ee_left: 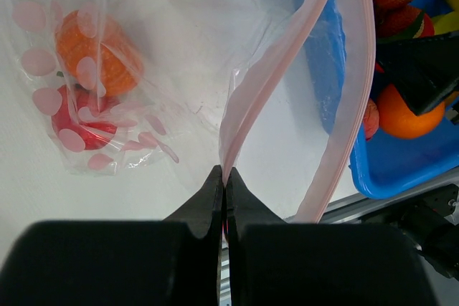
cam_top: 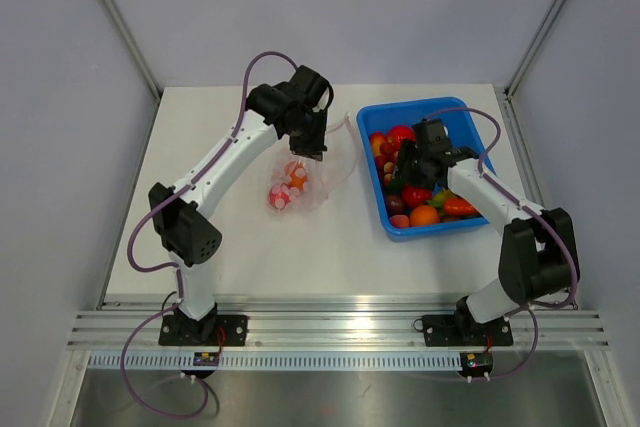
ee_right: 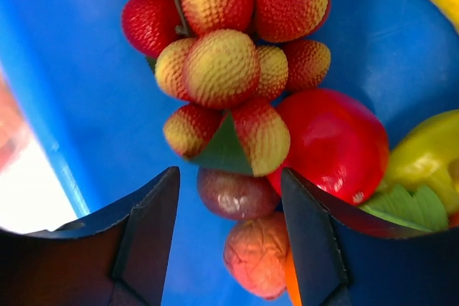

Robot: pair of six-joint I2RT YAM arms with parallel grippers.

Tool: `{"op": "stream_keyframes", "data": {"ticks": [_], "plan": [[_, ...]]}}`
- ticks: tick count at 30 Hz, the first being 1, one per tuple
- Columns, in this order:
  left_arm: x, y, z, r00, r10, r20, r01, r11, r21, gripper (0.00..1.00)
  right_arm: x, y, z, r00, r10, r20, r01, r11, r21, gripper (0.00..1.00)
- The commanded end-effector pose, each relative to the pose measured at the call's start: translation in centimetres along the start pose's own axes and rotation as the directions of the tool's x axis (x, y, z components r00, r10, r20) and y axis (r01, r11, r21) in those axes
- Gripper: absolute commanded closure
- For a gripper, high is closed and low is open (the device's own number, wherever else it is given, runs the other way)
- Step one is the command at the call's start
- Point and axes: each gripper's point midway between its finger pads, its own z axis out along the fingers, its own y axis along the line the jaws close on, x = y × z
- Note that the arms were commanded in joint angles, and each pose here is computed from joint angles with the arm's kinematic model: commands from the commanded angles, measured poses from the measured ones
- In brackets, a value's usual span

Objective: Place the food in the zip-top bag and seal the zipper
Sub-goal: Pick up the fake fruit from the bin.

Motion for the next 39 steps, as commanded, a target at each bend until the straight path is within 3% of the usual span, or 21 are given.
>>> {"op": "stream_keyframes", "data": {"ticks": [1, 6, 9, 13, 14, 17, 18, 27, 33, 36, 39], "plan": [[-1.5, -0.5, -1.2, 0.998, -0.001, 0.059, 0.000, 1.000, 0.018, 1.00, -2.3, 1.1, 0.7, 0.998, 0.033, 0.059, -0.033, 0.999, -0.006, 0.35], [-1.3, -0.7, -1.3, 0.999, -0.004, 0.054, 0.002, 1.000, 0.027, 1.00, -3.5, 0.2, 2.1, 0.993, 0.041, 0.113, -0.047, 0.997, 0.054, 0.28], [-1.4, -0.8, -1.2, 0.998, -0.002, 0.057, 0.000, 0.999, 0.032, 1.00, -4.7, 0.2, 2.4, 0.985, 0.047, 0.164, -0.058, 0.996, 0.063, 0.31], [-1.4, -0.9, -1.4, 0.998, 0.000, 0.056, -0.002, 0.999, 0.037, 1.00, -6.5, 0.0, 1.9, 0.975, 0.032, 0.221, -0.053, 0.994, 0.093, 0.69], [-1.4, -0.9, -1.4, 0.998, 0.000, 0.057, -0.002, 0.999, 0.038, 1.00, -7.2, -0.1, 1.6, 0.969, 0.023, 0.248, -0.050, 0.993, 0.104, 0.86], [-1.3, -0.7, -1.5, 0.998, 0.002, 0.060, -0.004, 1.000, 0.030, 1.00, -8.8, -0.1, 0.6, 0.958, 0.026, 0.287, -0.056, 0.994, 0.096, 1.00], [-1.3, -0.7, -1.4, 0.998, 0.002, 0.060, -0.004, 1.000, 0.030, 1.00, -9.1, -0.1, 0.4, 0.956, 0.026, 0.294, -0.056, 0.994, 0.095, 1.00], [-1.5, -0.5, -1.6, 0.998, 0.011, 0.068, -0.013, 1.000, 0.018, 1.00, -12.2, -0.1, -2.9, 0.950, 0.001, 0.314, -0.013, 0.999, 0.038, 1.00], [-1.5, -0.7, -1.1, 0.998, 0.009, 0.058, -0.010, 1.000, 0.027, 1.00, -15.4, -3.6, -1.3, 0.963, 0.005, 0.269, -0.026, 0.997, 0.075, 0.98], [-1.4, -0.8, -0.7, 0.999, 0.003, 0.051, -0.004, 0.999, 0.034, 1.00, -16.9, -5.9, 0.9, 0.965, 0.095, 0.245, -0.120, 0.989, 0.090, 0.87], [-1.3, -1.0, -0.5, 0.999, 0.003, 0.041, -0.005, 0.999, 0.042, 1.00, -17.5, -6.7, 1.6, 0.961, 0.157, 0.228, -0.177, 0.982, 0.072, 0.45]]}}
